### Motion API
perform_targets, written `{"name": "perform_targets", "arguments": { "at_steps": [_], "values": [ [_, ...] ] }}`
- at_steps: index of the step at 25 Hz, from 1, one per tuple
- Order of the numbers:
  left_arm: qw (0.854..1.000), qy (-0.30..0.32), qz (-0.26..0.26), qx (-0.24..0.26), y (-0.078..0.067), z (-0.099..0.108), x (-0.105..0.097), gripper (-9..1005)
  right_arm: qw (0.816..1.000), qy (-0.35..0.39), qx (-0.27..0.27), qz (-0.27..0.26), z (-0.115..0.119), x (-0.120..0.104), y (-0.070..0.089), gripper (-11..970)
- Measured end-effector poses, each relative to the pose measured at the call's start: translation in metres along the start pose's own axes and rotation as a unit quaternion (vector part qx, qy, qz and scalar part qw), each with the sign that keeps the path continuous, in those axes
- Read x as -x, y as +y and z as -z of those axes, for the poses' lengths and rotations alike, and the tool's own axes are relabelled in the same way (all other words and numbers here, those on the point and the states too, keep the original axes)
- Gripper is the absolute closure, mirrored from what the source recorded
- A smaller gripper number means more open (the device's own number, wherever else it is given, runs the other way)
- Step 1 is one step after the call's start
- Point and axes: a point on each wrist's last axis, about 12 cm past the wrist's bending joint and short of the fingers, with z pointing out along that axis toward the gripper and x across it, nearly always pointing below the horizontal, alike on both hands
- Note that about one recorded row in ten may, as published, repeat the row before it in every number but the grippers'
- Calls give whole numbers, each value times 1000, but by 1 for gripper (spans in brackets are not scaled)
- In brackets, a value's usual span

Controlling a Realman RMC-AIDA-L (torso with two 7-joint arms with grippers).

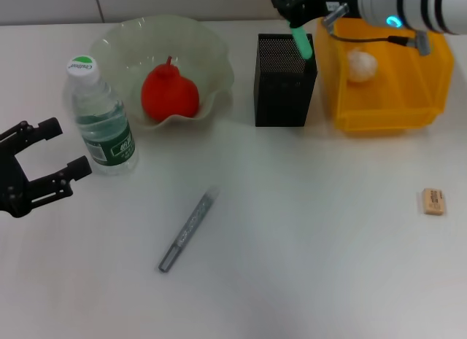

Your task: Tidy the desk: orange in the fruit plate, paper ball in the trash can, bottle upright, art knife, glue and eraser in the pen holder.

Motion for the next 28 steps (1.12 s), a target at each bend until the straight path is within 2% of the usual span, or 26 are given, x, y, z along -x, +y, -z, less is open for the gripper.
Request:
{"name": "perform_targets", "arguments": {
  "at_steps": [7, 16, 22, 25, 26, 28],
  "values": [
    [1000, -2, 5, 1, -2, -2, -2, 135, 1000, 5, 7, 2, -15, -13, 10, 788],
    [1000, -1, 8, 3, -3, -1, -4, 136, 999, 29, 7, -32, -19, -24, 5, 787],
    [1000, -2, 5, 2, -1, -3, -2, 136, 998, 53, 21, -40, -15, -27, 3, 707],
    [1000, -1, 5, 2, -1, -3, -2, 136, 997, 58, 28, -43, -7, -22, 0, 542],
    [1000, -1, 5, 2, -1, -3, -2, 136, 997, 60, 36, -44, 5, -16, -2, 487],
    [1000, -1, 5, 2, -1, -3, -2, 136, 997, 59, 39, -44, 11, -12, -4, 487]
  ]
}}
